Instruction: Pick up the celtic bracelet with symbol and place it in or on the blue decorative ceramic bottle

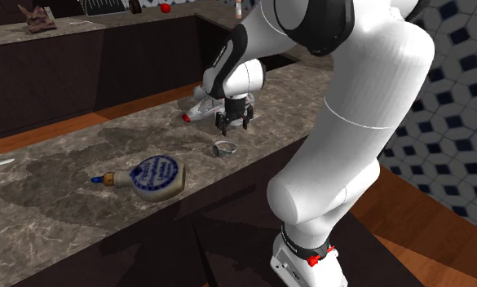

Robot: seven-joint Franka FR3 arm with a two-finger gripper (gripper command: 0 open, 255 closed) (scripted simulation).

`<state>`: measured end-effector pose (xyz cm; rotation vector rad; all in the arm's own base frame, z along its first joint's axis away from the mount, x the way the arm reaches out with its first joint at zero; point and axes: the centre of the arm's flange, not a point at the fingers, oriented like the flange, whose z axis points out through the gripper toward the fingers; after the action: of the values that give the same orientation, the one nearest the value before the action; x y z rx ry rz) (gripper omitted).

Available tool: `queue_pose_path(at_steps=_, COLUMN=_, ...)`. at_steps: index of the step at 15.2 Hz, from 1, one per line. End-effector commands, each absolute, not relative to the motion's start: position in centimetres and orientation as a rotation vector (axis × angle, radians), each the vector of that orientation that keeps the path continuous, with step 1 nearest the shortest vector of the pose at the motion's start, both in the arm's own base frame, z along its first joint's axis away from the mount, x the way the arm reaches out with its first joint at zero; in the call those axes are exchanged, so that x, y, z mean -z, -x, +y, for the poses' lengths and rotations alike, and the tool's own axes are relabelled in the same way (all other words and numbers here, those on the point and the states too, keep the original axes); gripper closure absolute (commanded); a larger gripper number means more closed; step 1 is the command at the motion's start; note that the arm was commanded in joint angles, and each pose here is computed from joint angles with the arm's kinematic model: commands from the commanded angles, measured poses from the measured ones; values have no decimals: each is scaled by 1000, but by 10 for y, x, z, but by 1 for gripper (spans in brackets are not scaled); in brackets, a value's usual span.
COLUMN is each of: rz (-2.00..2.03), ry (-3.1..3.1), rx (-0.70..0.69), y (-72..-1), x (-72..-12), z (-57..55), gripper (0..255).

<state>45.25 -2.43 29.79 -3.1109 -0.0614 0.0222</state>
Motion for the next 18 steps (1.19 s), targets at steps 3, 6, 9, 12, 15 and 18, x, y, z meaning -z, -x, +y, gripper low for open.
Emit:
queue_pose_path(at_steps=3, rz=-68, ry=3121, rx=-36, y=-468, x=-257, z=-27, gripper=0)
queue_pose_path(at_steps=6, rz=-68, ry=3121, rx=-36, y=-467, x=-241, z=-27, gripper=0)
queue_pose_path(at_steps=9, rz=-68, ry=3121, rx=-36, y=-467, x=-225, z=-27, gripper=0)
queue_pose_path(at_steps=12, rz=-68, ry=3121, rx=-36, y=-467, x=-222, z=-27, gripper=0)
queue_pose_path(at_steps=15, rz=-68, ry=3121, rx=-36, y=-467, x=-222, z=-27, gripper=0)
queue_pose_path(at_steps=18, rz=-68, ry=3121, rx=-36, y=-467, x=-222, z=-27, gripper=255)
